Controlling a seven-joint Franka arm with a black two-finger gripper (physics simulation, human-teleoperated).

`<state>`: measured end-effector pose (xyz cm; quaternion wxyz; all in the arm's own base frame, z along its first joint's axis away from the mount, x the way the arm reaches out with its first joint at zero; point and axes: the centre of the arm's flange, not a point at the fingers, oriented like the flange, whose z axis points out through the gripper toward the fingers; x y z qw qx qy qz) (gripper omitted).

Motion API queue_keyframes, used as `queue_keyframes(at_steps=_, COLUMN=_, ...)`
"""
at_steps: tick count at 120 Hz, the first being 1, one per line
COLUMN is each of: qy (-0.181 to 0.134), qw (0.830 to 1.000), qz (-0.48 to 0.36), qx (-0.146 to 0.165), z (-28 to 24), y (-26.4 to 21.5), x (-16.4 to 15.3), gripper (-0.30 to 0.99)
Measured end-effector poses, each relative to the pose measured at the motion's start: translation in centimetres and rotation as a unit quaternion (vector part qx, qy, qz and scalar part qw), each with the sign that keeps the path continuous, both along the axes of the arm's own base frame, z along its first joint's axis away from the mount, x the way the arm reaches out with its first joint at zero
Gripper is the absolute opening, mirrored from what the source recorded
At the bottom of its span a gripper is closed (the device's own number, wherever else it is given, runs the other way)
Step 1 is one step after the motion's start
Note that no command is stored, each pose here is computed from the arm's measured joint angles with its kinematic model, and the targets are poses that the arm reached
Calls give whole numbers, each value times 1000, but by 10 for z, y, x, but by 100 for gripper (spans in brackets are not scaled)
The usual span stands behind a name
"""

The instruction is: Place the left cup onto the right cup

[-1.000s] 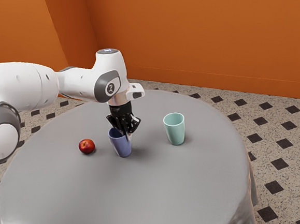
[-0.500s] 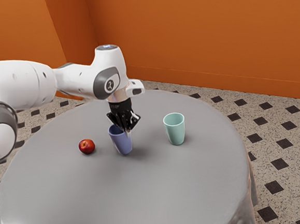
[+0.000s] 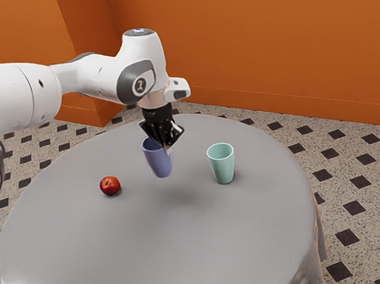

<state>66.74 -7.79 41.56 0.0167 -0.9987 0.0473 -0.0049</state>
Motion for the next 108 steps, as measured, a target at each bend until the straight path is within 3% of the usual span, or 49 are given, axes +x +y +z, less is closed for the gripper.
queue_keyframes(at_steps=46, qy=-8, qw=998, qz=-48, qx=25, z=62, y=-55, x=3, gripper=-9)
queue_keyframes(at_steps=82, qy=-11, qw=995, qz=-92, qx=46, z=59, y=-106, x=32, gripper=-9)
queue_keyframes(at_steps=108, qy=-21, qw=992, qz=-106, qx=61, z=73, y=-121, x=34, gripper=-9)
